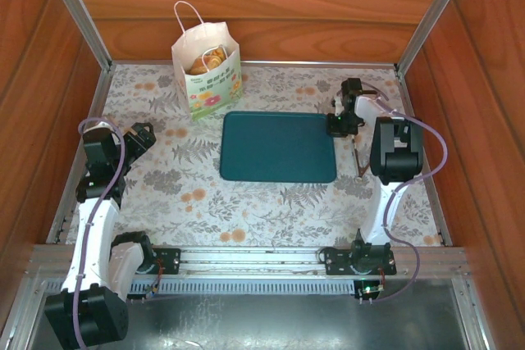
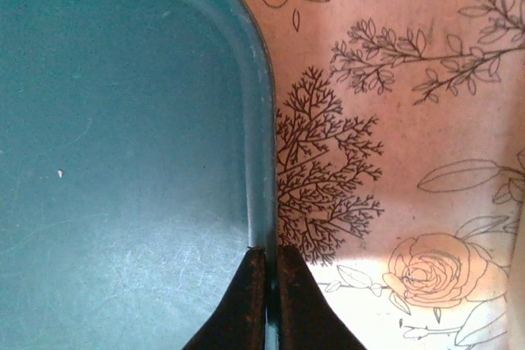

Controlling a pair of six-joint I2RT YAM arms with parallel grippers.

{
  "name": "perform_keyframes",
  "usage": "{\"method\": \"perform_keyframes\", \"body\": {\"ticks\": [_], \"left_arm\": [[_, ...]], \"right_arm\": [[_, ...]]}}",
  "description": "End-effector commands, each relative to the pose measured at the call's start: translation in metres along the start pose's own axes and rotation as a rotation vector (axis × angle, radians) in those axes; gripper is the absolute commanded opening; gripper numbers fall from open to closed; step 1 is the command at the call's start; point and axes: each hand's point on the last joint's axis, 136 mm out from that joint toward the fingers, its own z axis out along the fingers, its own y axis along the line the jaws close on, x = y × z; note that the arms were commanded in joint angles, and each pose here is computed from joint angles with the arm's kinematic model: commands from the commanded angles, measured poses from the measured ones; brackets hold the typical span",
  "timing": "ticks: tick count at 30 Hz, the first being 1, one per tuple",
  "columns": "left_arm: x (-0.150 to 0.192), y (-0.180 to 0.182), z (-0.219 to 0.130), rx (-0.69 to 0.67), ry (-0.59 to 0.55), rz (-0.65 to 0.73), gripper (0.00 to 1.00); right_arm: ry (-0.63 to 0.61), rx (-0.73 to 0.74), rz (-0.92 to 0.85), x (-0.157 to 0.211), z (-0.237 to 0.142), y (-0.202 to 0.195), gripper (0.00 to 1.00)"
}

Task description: Take the fake bread out of the paper bag

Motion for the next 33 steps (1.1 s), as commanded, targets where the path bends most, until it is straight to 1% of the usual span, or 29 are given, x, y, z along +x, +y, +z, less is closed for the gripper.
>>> {"method": "perform_keyframes", "body": {"ticks": [1, 3, 5, 7, 9, 10, 13, 15, 17, 20, 27, 30, 33], "left_arm": [[-0.007, -0.012, -0.004, 0.026, 0.001, 0.014, 0.98], [-0.009, -0.019, -0.004, 0.045, 0.011, 0.03, 0.97], [-0.012, -0.025, -0.004, 0.059, 0.026, 0.046, 0.95], [-0.018, -0.033, -0.003, 0.075, 0.037, 0.063, 0.91], [-0.026, -0.044, 0.0, 0.096, 0.051, 0.081, 0.87], [-0.03, -0.049, 0.003, 0.108, 0.055, 0.089, 0.85], [-0.05, -0.07, 0.016, 0.15, 0.082, 0.117, 0.8], [-0.062, -0.084, 0.033, 0.177, 0.113, 0.133, 0.77], [-0.077, -0.098, 0.047, 0.203, 0.124, 0.147, 0.73], [-0.093, -0.111, 0.069, 0.223, 0.14, 0.151, 0.72], [-0.118, -0.135, 0.109, 0.248, 0.144, 0.17, 0.72], [-0.119, -0.137, 0.119, 0.251, 0.157, 0.15, 0.72], [-0.116, -0.138, 0.12, 0.257, 0.168, 0.145, 0.72]], "right_arm": [[0.005, 0.038, -0.003, -0.01, 0.001, -0.011, 0.12], [0.029, 0.026, -0.017, -0.011, -0.002, -0.009, 0.24], [0.027, 0.025, -0.012, -0.014, -0.01, -0.007, 0.33], [0.002, 0.017, -0.001, -0.02, -0.025, -0.004, 0.39], [-0.049, -0.016, 0.019, -0.028, -0.051, 0.006, 0.43], [-0.078, -0.042, 0.034, -0.032, -0.063, 0.012, 0.44], [-0.184, -0.204, 0.079, -0.043, -0.1, 0.047, 0.46], [-0.261, -0.361, 0.123, -0.05, -0.126, 0.08, 0.47], [-0.308, -0.458, 0.152, -0.053, -0.143, 0.106, 0.47], [-0.39, -0.601, 0.151, -0.055, -0.169, 0.158, 0.47], [-0.518, -0.838, 0.074, -0.057, -0.222, 0.274, 0.5], [-0.545, -0.919, 0.043, -0.06, -0.235, 0.322, 0.51], [-0.551, -0.975, 0.001, -0.063, -0.243, 0.36, 0.52]]}}
